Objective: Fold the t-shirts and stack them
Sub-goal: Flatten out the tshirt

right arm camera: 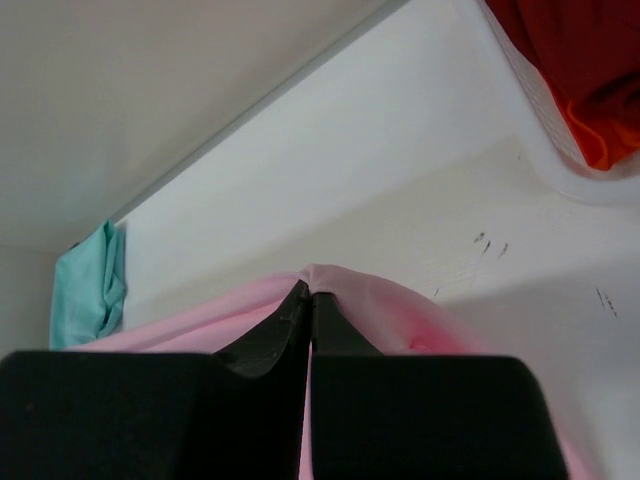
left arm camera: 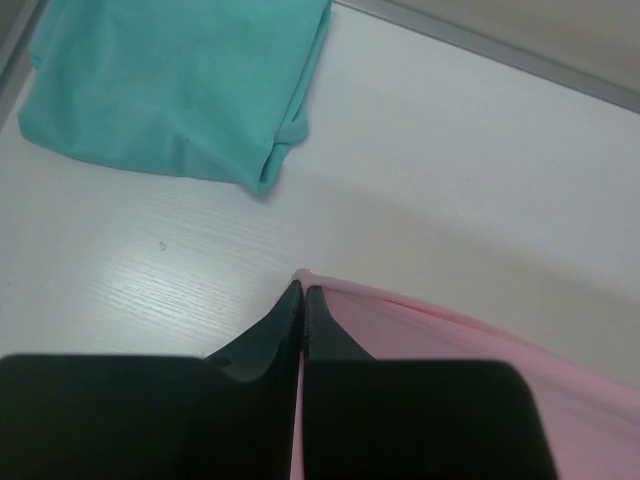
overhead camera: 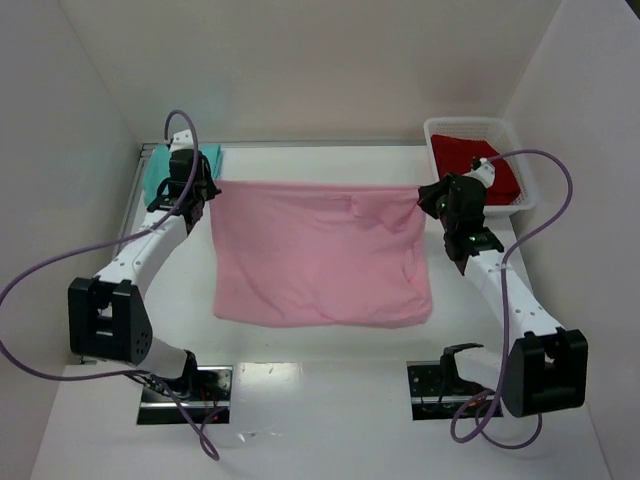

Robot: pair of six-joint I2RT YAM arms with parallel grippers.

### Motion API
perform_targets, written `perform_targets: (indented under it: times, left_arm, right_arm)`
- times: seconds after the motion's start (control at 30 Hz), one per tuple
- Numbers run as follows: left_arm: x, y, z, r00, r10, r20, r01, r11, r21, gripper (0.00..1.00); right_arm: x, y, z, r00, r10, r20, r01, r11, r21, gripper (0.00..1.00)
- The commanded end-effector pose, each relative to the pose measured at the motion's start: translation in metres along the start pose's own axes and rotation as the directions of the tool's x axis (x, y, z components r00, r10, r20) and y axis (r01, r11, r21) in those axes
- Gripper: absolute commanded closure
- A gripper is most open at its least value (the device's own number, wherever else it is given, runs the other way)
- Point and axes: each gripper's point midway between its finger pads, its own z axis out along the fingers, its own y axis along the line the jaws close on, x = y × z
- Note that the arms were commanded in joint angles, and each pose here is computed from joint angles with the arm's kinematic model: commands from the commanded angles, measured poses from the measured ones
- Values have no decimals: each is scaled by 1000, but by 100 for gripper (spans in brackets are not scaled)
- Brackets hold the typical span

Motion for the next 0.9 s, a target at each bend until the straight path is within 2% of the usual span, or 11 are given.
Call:
perform_targets:
  times: [0.0,0.2,0.33,0.47,0.53,0.7,0.77,0.8,0.83,0.87]
  left_arm:
    - [-30,0,20,995,-15,99,17,1000,-20,100]
    - [-19,-4,43,998,6,66,-5,1000,-23,100]
    - [-34,-7,37,995,3,104,-2,1000,-11,100]
    - [-64,-15,14,986,-21,167,16,999,35,100]
    - [-89,-19,-12,972,-58,227,41,996,76,100]
    - [-109,-22,-74,945,-133,298,82,981,175,100]
    - [-124,-25,-118,919,-165,357,71,963,260,100]
    - [-142,-22,-155,886,-197,420,66,949,307,100]
    - [-149,-21,-173,865,-207,457,51,942,331,100]
    - [-163,-17,-211,822,-241,515,42,929,368,100]
  right_arm:
    - [-35,7,20,988,-14,154,19,999,-29,100]
    - [-21,6,46,992,-56,113,60,998,-35,100]
    - [-49,29,47,982,-62,177,77,994,-79,100]
    - [-85,61,23,967,-47,249,88,984,-155,100]
    - [-107,76,-5,953,-17,304,82,976,-200,100]
    - [-134,104,-80,927,48,372,87,937,-338,100]
    - [-144,112,-116,914,64,400,104,918,-383,100]
    - [-153,120,-132,905,65,420,121,908,-401,100]
    - [-158,123,-144,899,71,432,126,903,-411,100]
    - [-169,129,-168,884,87,459,135,892,-431,100]
